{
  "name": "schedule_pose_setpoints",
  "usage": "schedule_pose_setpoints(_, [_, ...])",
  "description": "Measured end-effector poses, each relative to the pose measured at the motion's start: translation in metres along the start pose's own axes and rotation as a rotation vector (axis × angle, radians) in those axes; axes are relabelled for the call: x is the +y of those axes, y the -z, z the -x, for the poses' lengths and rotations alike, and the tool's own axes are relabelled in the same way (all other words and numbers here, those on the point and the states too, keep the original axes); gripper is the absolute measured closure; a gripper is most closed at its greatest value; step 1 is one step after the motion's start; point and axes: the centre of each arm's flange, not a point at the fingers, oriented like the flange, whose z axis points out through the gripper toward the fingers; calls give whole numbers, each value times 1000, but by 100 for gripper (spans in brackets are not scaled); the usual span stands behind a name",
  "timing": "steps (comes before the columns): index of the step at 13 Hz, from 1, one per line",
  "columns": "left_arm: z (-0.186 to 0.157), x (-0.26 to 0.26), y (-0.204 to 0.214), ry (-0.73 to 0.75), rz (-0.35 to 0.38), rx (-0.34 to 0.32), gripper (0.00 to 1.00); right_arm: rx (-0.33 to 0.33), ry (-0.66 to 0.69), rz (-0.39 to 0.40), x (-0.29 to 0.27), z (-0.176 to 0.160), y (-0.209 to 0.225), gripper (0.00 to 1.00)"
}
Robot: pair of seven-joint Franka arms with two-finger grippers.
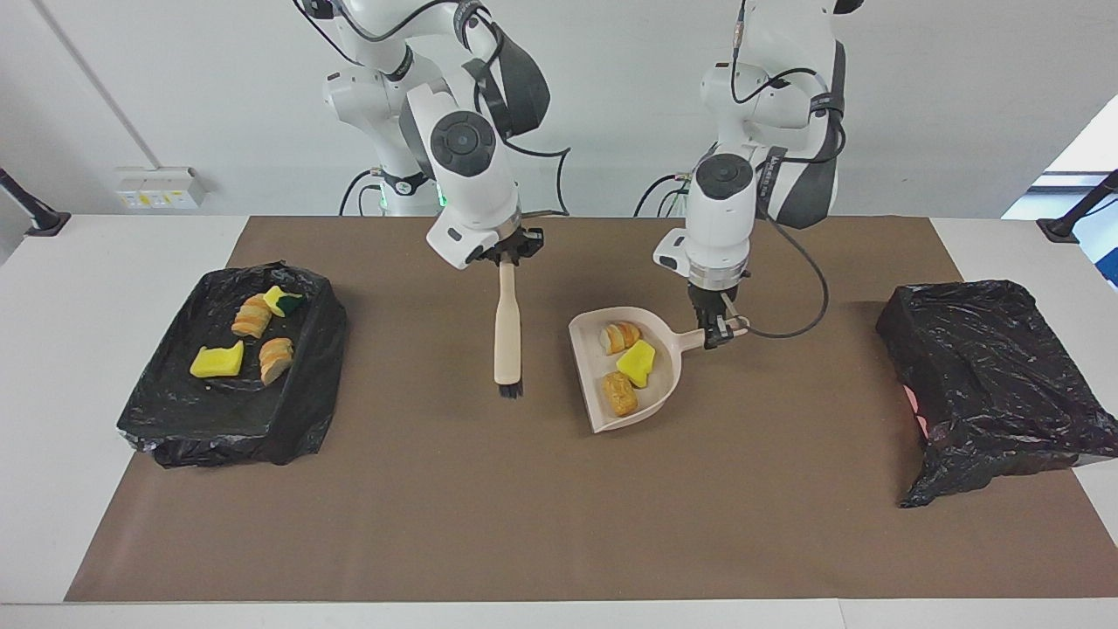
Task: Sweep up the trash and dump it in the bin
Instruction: 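Carry the dustpan with the left gripper toward the nearer trash bag, then tip the dustpan with the left gripper to dump pieces into the bag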
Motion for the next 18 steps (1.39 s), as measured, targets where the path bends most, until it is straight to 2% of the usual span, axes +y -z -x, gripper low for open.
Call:
schedule_pose_setpoints(2, [52,-19,17,11,-14,-1,67,-2,19,19,-31,29,-16,73])
schedule_pose_setpoints(4, [109,-36,26,36,-4,-16,67,-15,35,-4,-56,57,-46,73])
schedule_pose_setpoints(6, [175,-54,25,132,10,-24,67,-46,46,14,-69,81,-79,73])
schedule_pose_setpoints(10, [298,-78,26,156,5,19,67,-46,0,8,-77,108,-130,73])
schedule_pose_setpoints(12, [368,-89,27,143,-17,36,67,-18,-26,12,-85,121,-162,73])
schedule_pose_setpoints(16, [495,-111,38,111,-51,-7,67,4,-32,27,-88,135,-208,73])
schedule_pose_setpoints(18, [533,-123,37,52,-54,-94,67,-1,-42,34,-82,133,-217,73])
